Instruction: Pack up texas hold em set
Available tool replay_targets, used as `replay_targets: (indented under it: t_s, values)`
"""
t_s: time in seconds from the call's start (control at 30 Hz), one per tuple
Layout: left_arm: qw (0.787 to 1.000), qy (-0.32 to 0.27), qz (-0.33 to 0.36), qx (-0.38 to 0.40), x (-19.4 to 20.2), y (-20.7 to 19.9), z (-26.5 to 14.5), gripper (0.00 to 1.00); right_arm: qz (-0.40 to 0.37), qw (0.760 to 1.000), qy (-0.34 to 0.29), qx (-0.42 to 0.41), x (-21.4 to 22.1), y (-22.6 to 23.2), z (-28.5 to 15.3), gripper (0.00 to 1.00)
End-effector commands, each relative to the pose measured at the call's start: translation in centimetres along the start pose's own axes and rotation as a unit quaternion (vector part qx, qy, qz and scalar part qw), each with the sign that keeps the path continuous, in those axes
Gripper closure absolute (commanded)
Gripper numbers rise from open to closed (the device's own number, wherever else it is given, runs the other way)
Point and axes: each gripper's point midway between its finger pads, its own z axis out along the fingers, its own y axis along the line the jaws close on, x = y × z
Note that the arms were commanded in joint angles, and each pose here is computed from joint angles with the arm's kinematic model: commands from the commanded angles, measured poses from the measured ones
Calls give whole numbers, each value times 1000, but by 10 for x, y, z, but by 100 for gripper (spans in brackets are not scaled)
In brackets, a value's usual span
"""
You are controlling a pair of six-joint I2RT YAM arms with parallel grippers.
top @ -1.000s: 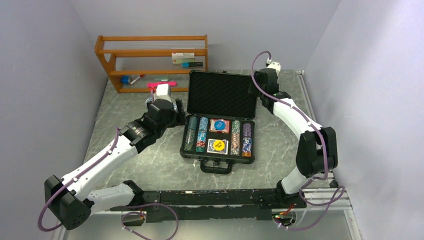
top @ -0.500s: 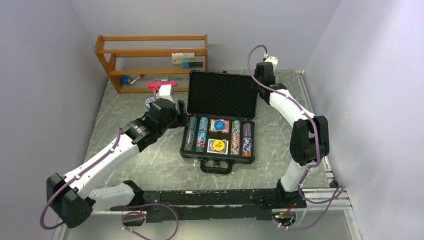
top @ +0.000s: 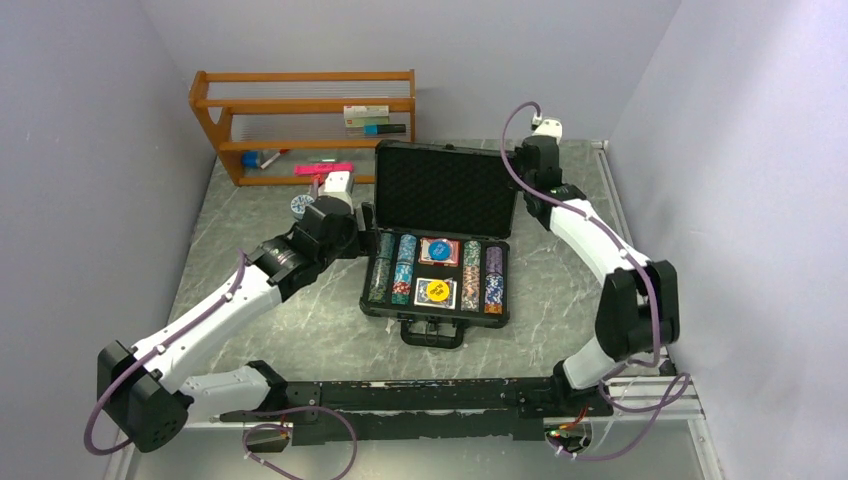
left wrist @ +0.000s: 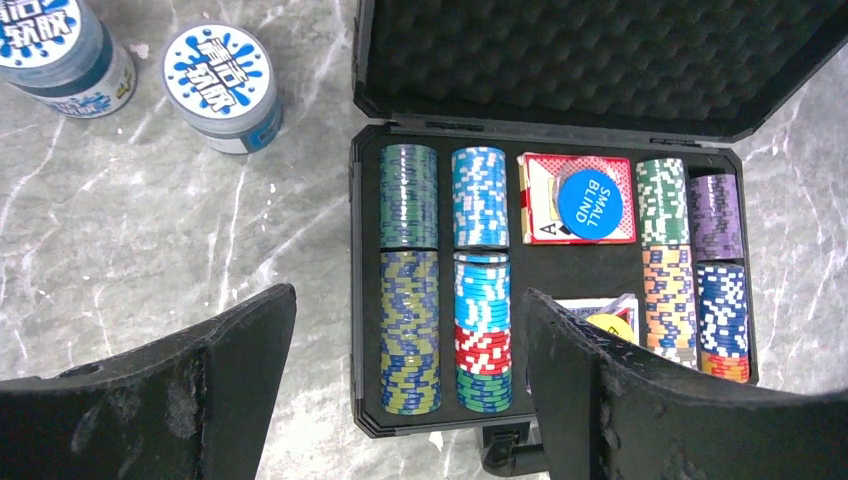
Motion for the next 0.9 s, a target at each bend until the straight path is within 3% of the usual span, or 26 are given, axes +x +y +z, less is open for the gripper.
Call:
replay_targets:
  t_s: [0.0,0.37,0.57,0.87]
  values:
    - [999,-13,-4,29,-16,-15,-3,13,43,994,-99,-11,-48,-9,-40,100]
    - [996,-80,-23,35,-63,-24,-19,14,73,984,-155,-54,-15,-24,-126,100]
    - [988,-119,-24,93,-108,-58,-29,14,88,982,-153,-66,6,-30,-150,100]
    - [973,-88,-27,212,-123,-140,31,13,88,979,-156,-98,14,-23,-161,100]
